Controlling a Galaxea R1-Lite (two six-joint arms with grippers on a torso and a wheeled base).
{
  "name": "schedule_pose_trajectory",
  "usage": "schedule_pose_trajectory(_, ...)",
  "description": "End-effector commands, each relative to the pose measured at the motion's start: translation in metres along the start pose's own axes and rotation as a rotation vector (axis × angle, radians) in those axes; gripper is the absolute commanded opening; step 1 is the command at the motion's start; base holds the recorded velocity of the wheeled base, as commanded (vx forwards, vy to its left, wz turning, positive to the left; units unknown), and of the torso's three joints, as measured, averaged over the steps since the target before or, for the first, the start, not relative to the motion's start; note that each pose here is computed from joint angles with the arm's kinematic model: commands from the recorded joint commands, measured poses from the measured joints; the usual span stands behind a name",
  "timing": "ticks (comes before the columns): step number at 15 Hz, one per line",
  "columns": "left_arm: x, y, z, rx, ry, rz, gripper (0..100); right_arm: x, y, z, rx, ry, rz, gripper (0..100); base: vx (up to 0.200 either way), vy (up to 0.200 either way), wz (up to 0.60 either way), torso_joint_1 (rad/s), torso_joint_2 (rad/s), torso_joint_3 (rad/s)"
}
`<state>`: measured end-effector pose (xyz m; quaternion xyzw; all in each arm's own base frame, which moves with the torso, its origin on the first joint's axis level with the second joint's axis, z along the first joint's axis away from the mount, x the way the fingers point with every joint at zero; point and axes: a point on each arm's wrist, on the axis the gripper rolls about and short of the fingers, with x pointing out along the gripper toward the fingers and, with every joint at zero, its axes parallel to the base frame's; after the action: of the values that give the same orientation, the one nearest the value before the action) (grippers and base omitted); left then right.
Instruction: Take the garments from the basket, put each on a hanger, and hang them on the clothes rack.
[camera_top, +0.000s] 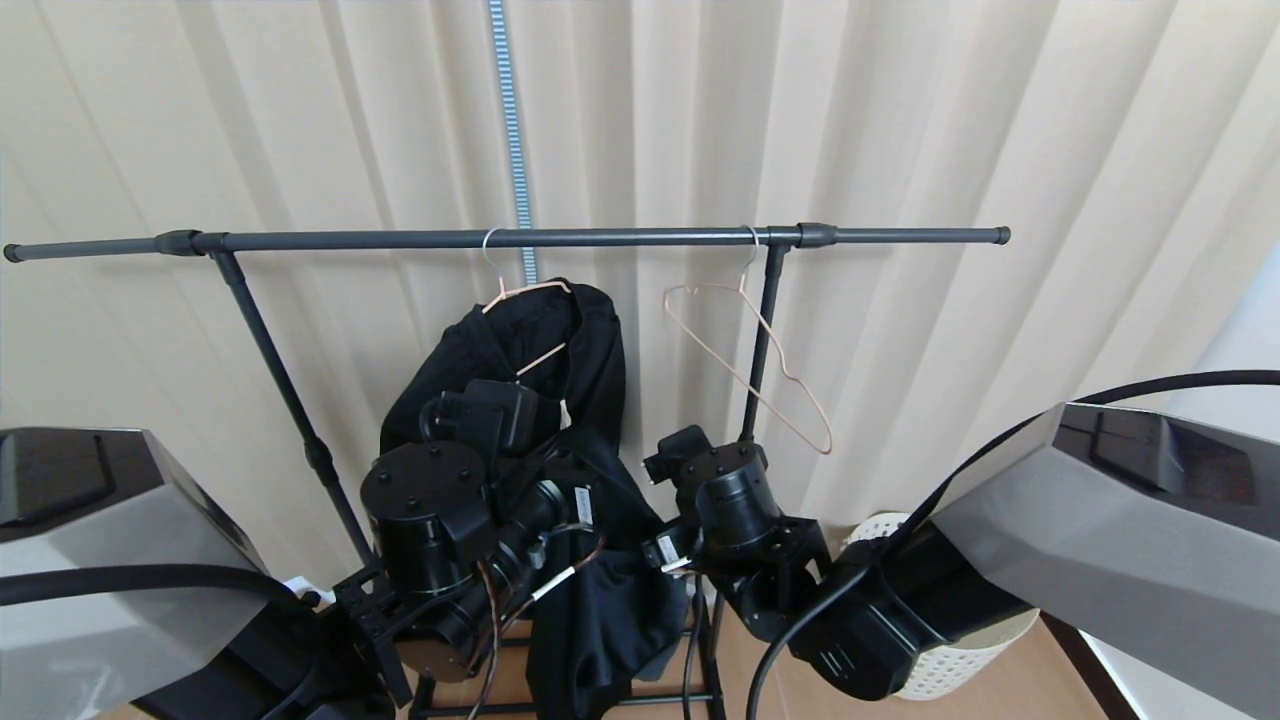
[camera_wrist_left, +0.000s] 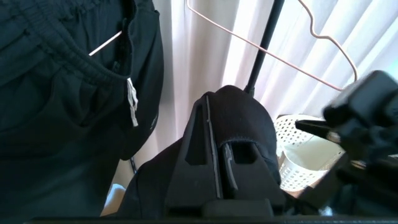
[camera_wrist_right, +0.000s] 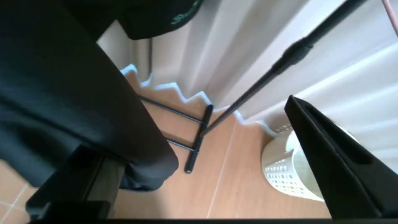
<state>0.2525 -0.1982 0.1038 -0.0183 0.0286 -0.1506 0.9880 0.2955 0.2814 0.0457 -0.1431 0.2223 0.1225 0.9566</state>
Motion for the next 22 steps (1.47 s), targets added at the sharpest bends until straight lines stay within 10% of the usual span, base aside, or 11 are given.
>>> schedule_pose_trajectory(1,-0.001,0.0,0.002,0.0,-0.004,0.0,0,0.013,0.001,-0.011,-0.01,0.026,-0.045,100,0.0,0.0,0.0,0.0,0.0,0.0)
schedule_pose_trajectory(5,0.001,0.005,0.002,-0.001,-0.003,0.016,0,0.023,-0.01,-0.013,-0.008,0.043,-0.092,100,0.0,0.0,0.0,0.0,0.0,0.0)
schedule_pose_trajectory(6,0.001,0.005,0.002,-0.001,-0.003,0.016,0,0.029,-0.011,-0.015,-0.005,0.044,-0.116,0,0.0,0.0,0.0,0.0,0.0,0.0)
schedule_pose_trajectory(11,0.003,0.014,-0.004,0.021,0.042,0.04,0,0.022,-0.039,0.01,0.045,0.0,-0.182,0,0.0,0.0,0.0,0.0,0.0,0.0)
schedule_pose_trajectory(16,0.009,0.024,0.004,0.079,0.251,0.006,0,-0.063,-0.074,0.067,0.019,-0.019,-0.171,0,0.0,0.0,0.0,0.0,0.0,0.0)
schedule_pose_trajectory(22,0.0,0.024,0.037,0.074,0.338,-0.121,0,-0.096,-0.066,0.092,-0.017,-0.007,-0.121,0,0.0,0.0,0.0,0.0,0.0,0.0)
